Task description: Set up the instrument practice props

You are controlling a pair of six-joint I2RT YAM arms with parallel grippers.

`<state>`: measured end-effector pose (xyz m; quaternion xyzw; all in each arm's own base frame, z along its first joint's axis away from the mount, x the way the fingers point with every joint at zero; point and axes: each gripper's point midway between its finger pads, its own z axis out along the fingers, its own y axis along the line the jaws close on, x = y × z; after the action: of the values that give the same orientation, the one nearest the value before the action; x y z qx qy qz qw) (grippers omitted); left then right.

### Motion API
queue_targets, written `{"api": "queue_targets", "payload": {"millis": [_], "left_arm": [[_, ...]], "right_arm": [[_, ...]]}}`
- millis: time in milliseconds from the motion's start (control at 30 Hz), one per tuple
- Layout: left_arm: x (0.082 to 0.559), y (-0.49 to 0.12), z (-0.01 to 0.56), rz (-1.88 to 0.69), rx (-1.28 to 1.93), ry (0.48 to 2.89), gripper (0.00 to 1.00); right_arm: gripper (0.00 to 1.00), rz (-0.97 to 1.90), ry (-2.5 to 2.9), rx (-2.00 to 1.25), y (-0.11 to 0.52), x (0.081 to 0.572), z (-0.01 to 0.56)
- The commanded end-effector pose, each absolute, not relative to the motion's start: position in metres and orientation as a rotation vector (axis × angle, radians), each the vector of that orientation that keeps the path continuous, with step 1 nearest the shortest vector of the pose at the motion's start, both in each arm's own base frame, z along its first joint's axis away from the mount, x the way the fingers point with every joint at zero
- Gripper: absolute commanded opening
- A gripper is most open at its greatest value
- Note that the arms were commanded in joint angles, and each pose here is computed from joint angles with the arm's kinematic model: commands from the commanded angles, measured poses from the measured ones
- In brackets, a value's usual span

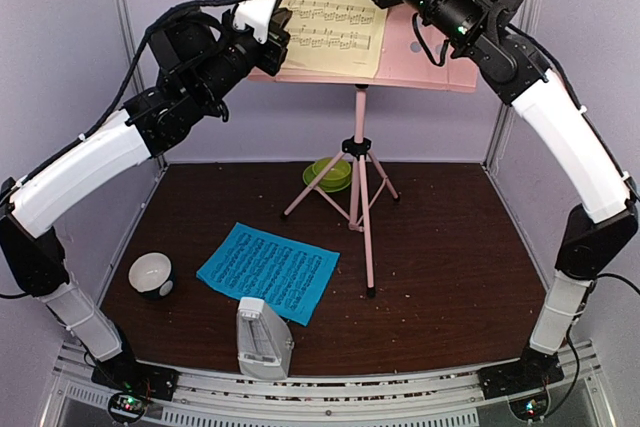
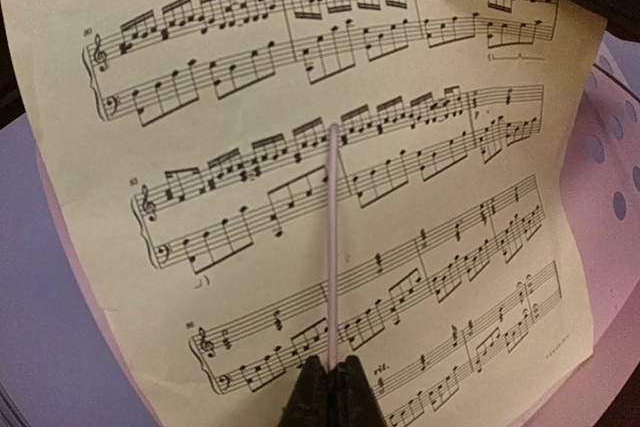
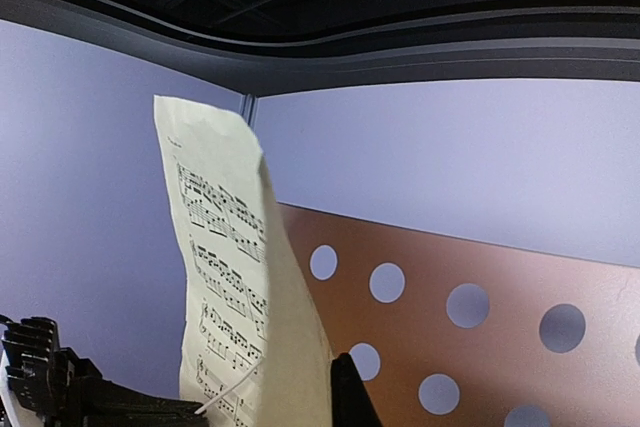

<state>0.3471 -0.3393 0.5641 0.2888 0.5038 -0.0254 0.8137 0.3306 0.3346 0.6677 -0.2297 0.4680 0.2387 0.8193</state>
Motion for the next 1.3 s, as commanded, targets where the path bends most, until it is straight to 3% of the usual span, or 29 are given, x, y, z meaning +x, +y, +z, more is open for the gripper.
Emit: {"api": "queue_targets", "payload": {"millis": [0,400,500,600,967,1267], "left_arm": [[0.334,-0.337,0.58,-0.085,0.612,1.01,0.0],[0.334,-0.338,0.579,-0.082,0.622,1.007,0.0],[0.334,-0.338,0.58,-0.083,0.623,1.005,0.0],[0.334,-0.339,0.58,-0.082,0.624,1.004,0.0],[0.334,-0.334,0.583,-0.078,0.608,1.017,0.0],[0.331,-0.333,0.585,-0.096,0.616,1.022,0.32]], "right_arm": [[0.02,0.531,0.904,-0.461,0.333,0.321,0.687],[0.02,0.482,0.888,-0.559,0.347,0.32,0.677],[0.22,0.493,0.881,-0.556,0.347,0.319,0.679],[0.36,0.492,0.885,-0.552,0.346,0.32,0.678],[0.59,0.492,0.893,-0.493,0.335,0.32,0.685],[0.81,0.504,0.904,-0.476,0.331,0.32,0.685]]}}
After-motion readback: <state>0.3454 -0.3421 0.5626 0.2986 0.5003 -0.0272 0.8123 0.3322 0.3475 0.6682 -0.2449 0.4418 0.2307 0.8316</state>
